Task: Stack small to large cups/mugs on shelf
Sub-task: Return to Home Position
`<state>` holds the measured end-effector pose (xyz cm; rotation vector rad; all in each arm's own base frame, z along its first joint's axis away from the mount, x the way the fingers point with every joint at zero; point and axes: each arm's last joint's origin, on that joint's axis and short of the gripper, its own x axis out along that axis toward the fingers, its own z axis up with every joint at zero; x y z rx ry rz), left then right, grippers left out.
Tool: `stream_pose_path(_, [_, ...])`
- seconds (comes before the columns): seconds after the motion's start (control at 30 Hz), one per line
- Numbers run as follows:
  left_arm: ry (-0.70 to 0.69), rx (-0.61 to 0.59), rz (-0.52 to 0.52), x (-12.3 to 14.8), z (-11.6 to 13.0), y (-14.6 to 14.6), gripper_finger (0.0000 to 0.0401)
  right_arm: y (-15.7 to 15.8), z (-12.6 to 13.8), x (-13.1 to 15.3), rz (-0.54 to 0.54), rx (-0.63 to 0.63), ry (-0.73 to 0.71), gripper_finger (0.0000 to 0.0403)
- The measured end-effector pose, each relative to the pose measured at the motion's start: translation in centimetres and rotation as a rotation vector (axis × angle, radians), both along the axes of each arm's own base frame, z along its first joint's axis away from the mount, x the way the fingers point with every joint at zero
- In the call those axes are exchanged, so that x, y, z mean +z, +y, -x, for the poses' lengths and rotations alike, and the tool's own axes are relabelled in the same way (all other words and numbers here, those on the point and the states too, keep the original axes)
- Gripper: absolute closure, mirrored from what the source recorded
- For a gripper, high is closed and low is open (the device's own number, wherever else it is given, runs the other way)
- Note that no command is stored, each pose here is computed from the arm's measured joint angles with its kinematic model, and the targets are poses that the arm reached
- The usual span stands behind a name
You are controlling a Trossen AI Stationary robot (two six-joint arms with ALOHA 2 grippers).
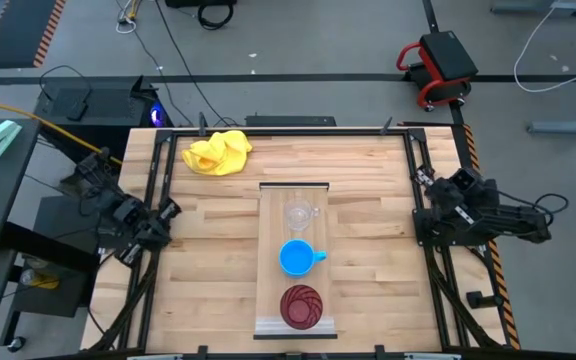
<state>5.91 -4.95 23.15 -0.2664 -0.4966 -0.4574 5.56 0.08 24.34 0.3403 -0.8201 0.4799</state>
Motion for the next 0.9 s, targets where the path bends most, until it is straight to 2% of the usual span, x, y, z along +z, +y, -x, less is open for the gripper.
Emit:
stream_pose_path(0.3, [0.053, -0.058, 0.021, -1.8, -0.4, -0.5, 0.0374, 0.0, -0.9, -0.7, -0.042, -0.019, 0.108, 0.0389])
stream_pose_path(0.47, [0.056, -0.069, 0.023, -1.8, -0.4, -0.5, 0.0378, -0.2, -1.9, -1.8, -0.047, -0.034, 0.257, 0.0389])
stream_pose_path(0.67, [0.127, -0.074, -0.036, -2.6, -0.7, -0.9, 0.0369, -0.3, -3.0, -3.4, -0.016, -0.082, 0.444, 0.0389])
stream_pose_path(0.77, [0.165, -0.06, -0.069, -3.0, -0.8, -1.0, 0.0365, -0.3, -3.2, -3.9, 0.006, -0.102, 0.491, 0.0389])
stream_pose_path(0.9, [0.207, -0.025, -0.171, -3.8, -1.0, -1.1, 0.0369, -0.4, -3.5, -4.5, 0.044, -0.132, 0.554, 0.0389])
